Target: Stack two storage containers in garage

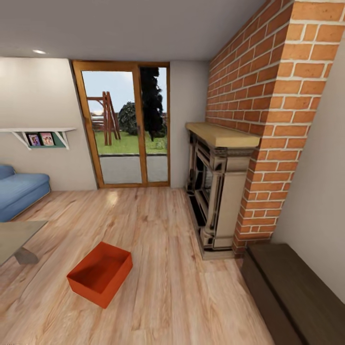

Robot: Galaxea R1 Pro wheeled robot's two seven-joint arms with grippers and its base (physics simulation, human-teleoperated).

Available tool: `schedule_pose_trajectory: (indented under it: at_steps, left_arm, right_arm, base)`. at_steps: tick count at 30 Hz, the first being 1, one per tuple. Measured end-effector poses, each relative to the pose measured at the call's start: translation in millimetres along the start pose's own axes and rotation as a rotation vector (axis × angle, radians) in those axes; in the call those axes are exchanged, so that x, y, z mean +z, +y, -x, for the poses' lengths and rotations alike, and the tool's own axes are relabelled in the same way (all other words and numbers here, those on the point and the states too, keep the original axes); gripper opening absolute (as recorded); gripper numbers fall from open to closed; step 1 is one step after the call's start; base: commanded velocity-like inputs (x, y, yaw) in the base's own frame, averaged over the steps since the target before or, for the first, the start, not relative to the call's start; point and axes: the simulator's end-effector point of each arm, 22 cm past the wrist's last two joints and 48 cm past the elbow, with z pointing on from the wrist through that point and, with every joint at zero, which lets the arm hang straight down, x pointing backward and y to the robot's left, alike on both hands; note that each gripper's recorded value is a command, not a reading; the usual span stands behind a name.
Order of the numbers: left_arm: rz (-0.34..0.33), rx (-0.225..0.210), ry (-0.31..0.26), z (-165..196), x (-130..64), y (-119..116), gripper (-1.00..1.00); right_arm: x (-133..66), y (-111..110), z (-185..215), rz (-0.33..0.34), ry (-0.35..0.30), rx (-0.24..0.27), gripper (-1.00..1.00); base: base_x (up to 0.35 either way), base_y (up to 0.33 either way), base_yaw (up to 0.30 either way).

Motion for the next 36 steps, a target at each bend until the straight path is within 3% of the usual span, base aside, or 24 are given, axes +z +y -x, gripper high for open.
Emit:
schedule_pose_trajectory:
  at_steps: [13, 36]
  left_arm:
    - [0.0, 0.0, 0.0, 0.0, 0.0, 0.0, 1.0]
    - [0.0, 0.0, 0.0, -0.1, 0.0, 0.0, 1.0]
  right_arm:
    - [0.0, 0.1, 0.0, 0.001, 0.0, 0.0, 1.0]
    - [0.0, 0.1, -0.1, 0.001, 0.0, 0.0, 1.0]
  base:
    - [0.311, -0.181, 0.131]
    - [0.311, -0.156, 0.246]
